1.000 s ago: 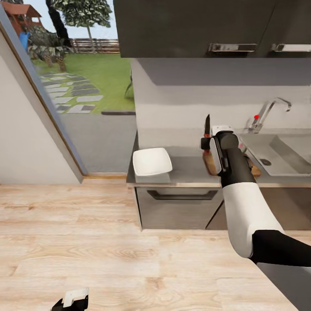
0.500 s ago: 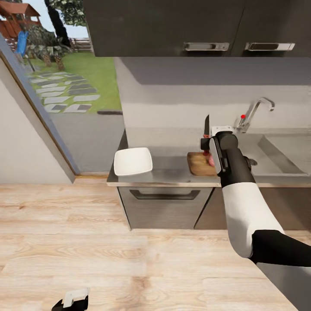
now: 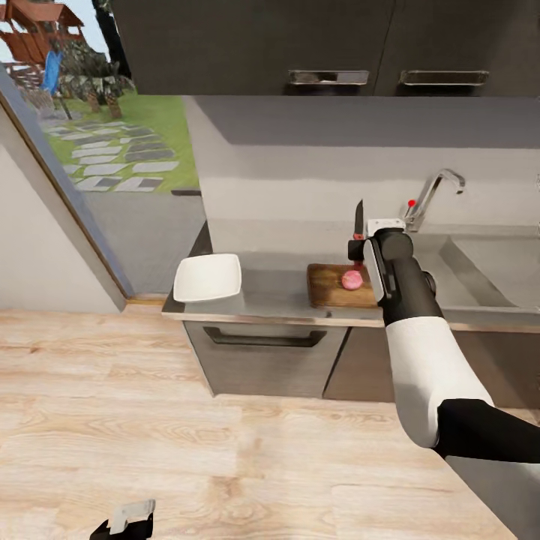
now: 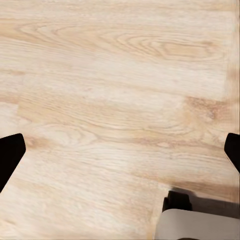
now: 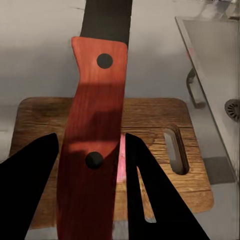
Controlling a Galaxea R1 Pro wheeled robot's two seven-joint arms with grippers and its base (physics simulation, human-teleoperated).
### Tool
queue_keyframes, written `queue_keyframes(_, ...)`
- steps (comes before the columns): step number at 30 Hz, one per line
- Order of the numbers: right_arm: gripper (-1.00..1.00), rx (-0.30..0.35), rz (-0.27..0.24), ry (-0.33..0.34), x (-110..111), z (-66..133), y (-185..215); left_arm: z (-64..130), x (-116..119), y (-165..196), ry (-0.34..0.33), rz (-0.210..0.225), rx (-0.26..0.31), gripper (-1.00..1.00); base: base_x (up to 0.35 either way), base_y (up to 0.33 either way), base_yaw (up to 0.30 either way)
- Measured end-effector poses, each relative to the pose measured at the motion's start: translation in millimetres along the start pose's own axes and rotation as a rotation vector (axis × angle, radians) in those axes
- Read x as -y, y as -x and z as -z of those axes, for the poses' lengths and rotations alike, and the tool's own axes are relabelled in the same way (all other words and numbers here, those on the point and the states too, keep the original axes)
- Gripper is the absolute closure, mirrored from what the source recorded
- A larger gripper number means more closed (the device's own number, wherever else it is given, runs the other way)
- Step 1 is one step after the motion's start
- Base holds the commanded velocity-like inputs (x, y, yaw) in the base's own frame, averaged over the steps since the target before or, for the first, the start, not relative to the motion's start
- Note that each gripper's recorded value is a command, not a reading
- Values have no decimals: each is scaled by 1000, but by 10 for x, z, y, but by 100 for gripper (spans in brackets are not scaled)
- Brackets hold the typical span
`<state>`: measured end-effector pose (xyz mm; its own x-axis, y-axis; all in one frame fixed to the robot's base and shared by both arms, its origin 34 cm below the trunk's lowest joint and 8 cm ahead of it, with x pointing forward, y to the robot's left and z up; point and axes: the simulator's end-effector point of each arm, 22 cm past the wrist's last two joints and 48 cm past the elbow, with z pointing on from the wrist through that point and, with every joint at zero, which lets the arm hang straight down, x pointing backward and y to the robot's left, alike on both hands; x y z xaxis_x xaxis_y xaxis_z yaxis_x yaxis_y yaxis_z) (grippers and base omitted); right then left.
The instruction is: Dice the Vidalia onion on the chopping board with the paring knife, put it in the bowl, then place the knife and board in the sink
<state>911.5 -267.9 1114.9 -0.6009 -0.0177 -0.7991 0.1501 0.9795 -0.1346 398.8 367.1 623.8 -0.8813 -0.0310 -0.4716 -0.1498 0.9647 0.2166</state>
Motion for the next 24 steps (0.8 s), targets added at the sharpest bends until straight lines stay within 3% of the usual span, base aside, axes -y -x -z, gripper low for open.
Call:
queue_keyframes(11, 100, 0, 1, 1, -4, -1, -1, 0, -2, -1, 0, 0, 0, -100, 0, -65, 2)
queue_keyframes(24, 100, -1, 1, 4, -10, -1, -5, 2, -1, -3, 0, 0, 0, -100, 91, -232, 0)
